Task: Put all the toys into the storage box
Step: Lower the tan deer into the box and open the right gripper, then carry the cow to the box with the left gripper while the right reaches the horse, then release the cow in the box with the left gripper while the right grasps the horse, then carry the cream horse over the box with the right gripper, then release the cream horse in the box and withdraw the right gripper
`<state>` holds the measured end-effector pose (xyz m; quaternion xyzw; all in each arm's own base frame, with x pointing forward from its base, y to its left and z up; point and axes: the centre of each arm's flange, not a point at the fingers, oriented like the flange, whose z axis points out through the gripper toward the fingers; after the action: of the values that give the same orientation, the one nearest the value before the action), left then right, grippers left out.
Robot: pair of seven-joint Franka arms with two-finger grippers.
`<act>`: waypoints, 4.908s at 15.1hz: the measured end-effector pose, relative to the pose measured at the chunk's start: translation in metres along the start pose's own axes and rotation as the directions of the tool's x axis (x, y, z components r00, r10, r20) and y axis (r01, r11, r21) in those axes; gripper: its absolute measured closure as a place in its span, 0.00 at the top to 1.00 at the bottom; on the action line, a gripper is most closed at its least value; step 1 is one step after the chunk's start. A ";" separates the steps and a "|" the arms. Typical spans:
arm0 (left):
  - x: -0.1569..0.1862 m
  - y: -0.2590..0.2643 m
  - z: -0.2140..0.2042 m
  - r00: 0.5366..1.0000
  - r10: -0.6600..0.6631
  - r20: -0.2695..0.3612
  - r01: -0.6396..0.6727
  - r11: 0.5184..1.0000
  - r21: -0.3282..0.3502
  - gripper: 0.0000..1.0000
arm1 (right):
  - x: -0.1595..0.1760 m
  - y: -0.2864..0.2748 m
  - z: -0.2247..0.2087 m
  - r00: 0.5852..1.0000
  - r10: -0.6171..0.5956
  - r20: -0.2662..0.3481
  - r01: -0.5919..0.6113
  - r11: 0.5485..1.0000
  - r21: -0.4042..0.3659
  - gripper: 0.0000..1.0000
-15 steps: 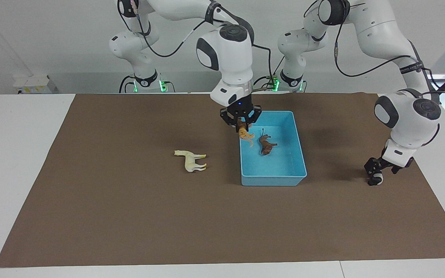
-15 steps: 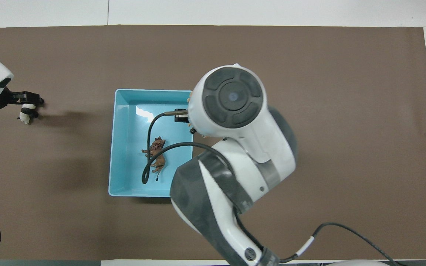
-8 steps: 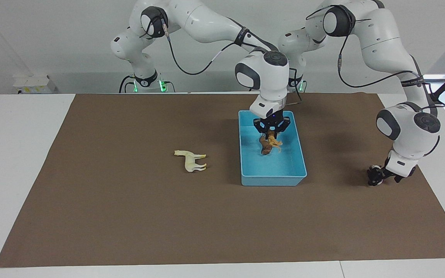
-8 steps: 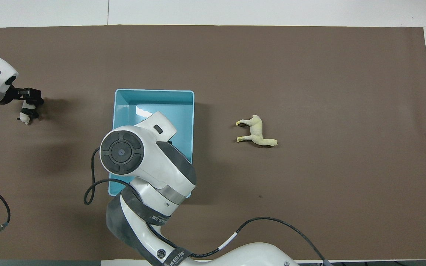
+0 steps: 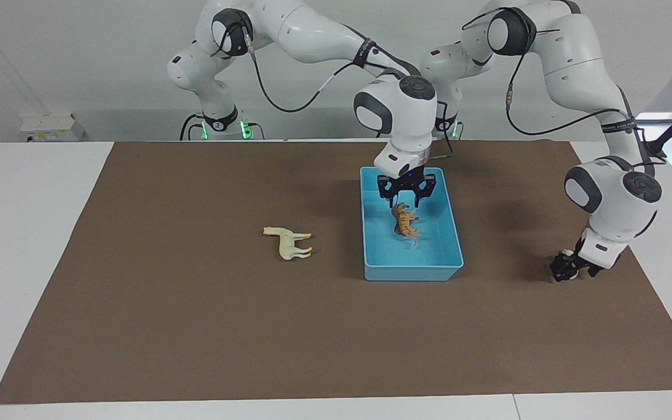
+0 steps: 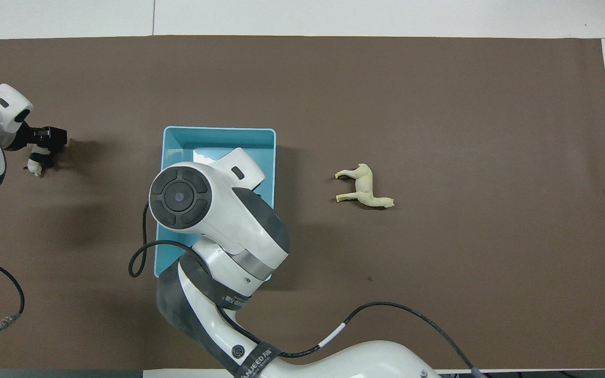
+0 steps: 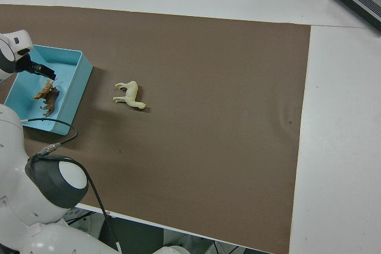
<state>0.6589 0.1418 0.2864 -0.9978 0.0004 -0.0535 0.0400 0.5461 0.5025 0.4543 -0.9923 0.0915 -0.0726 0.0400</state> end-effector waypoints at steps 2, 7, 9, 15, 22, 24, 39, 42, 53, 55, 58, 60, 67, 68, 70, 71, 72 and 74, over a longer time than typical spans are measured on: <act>-0.002 0.000 -0.001 1.000 -0.002 0.012 0.002 1.000 -0.003 1.00 | 0.041 0.038 -0.031 0.998 0.055 -0.023 -0.055 0.998 0.009 1.00; -0.004 0.005 -0.006 0.999 0.000 0.043 0.001 1.000 -0.016 0.62 | 0.116 0.137 -0.033 1.000 -0.026 0.017 0.027 0.998 -0.052 1.00; -0.005 0.005 -0.008 0.998 -0.001 0.057 0.002 1.000 -0.018 0.41 | 0.129 0.170 -0.005 0.999 -0.040 0.036 0.043 0.997 -0.065 1.00; 0.023 0.036 -0.066 0.981 -0.108 0.164 0.117 0.992 -0.049 0.41 | 0.073 0.244 0.096 0.993 -0.083 0.080 0.088 0.994 -0.066 1.00; 0.003 0.271 -0.158 0.899 -0.366 0.240 0.381 0.925 -0.018 0.40 | 0.039 0.255 0.118 0.982 -0.155 0.104 0.162 0.985 -0.059 1.00; -0.015 0.323 -0.158 0.888 -0.384 0.251 0.396 0.918 0.003 0.40 | 0.034 0.261 0.129 0.981 -0.172 0.091 0.177 0.983 -0.056 1.00; -0.050 0.243 -0.262 0.957 -0.213 0.195 0.227 0.972 -0.056 1.00 | 0.037 0.250 0.129 0.979 -0.187 0.077 0.191 0.980 -0.051 0.42; -0.072 0.169 -0.310 0.978 -0.057 0.201 0.074 0.994 -0.078 1.00 | 0.058 0.204 0.061 0.984 -0.150 0.100 0.155 0.987 -0.049 0.41; -0.078 0.146 -0.303 0.962 0.142 0.232 -0.124 0.988 -0.091 1.00 | -0.021 -0.032 0.004 0.993 -0.113 0.023 0.111 0.989 0.093 0.41; -0.078 0.147 -0.305 0.963 0.143 0.230 -0.124 0.988 -0.095 1.00 | -0.031 -0.043 0.036 0.992 -0.126 0.008 0.125 0.987 0.097 0.41; -0.078 0.147 -0.307 0.962 0.143 0.231 -0.124 0.988 -0.096 1.00 | -0.034 -0.042 0.051 0.997 -0.075 0.019 0.073 0.994 0.086 0.58; -0.078 0.147 -0.307 0.962 0.143 0.233 -0.124 0.988 -0.096 1.00 | -0.036 -0.040 0.046 0.999 -0.011 0.038 0.008 0.998 0.066 0.78; -0.079 0.147 -0.307 0.960 0.144 0.240 -0.124 0.988 -0.097 1.00 | 0.038 0.025 -0.054 0.993 0.039 -0.108 -0.037 0.999 0.026 1.00; -0.079 0.147 -0.307 0.960 0.144 0.241 -0.124 0.988 -0.097 1.00 | 0.064 0.055 -0.074 0.993 0.016 -0.120 -0.014 1.000 0.019 1.00; -0.079 0.147 -0.307 0.960 0.144 0.241 -0.124 0.988 -0.097 1.00 | 0.121 0.125 -0.103 0.989 -0.051 -0.141 0.051 0.999 -0.004 1.00; -0.079 0.147 -0.307 0.960 0.144 0.241 -0.124 0.988 -0.097 1.00 | 0.147 0.163 -0.110 0.985 -0.086 -0.148 0.084 0.996 -0.020 1.00; -0.079 0.147 -0.308 0.960 0.144 0.240 -0.124 0.988 -0.098 1.00 | 0.169 0.198 -0.114 0.982 -0.120 -0.148 0.115 0.993 -0.040 1.00; -0.078 0.148 -0.313 0.963 0.146 0.228 -0.126 0.987 -0.098 1.00 | 0.200 0.263 -0.111 0.978 -0.180 -0.106 0.171 0.981 -0.086 1.00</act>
<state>0.5484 -0.0305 0.5768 -0.9955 0.0663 0.0676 0.0018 0.6778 0.2003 0.5666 -0.9916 0.0082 -0.1286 -0.0096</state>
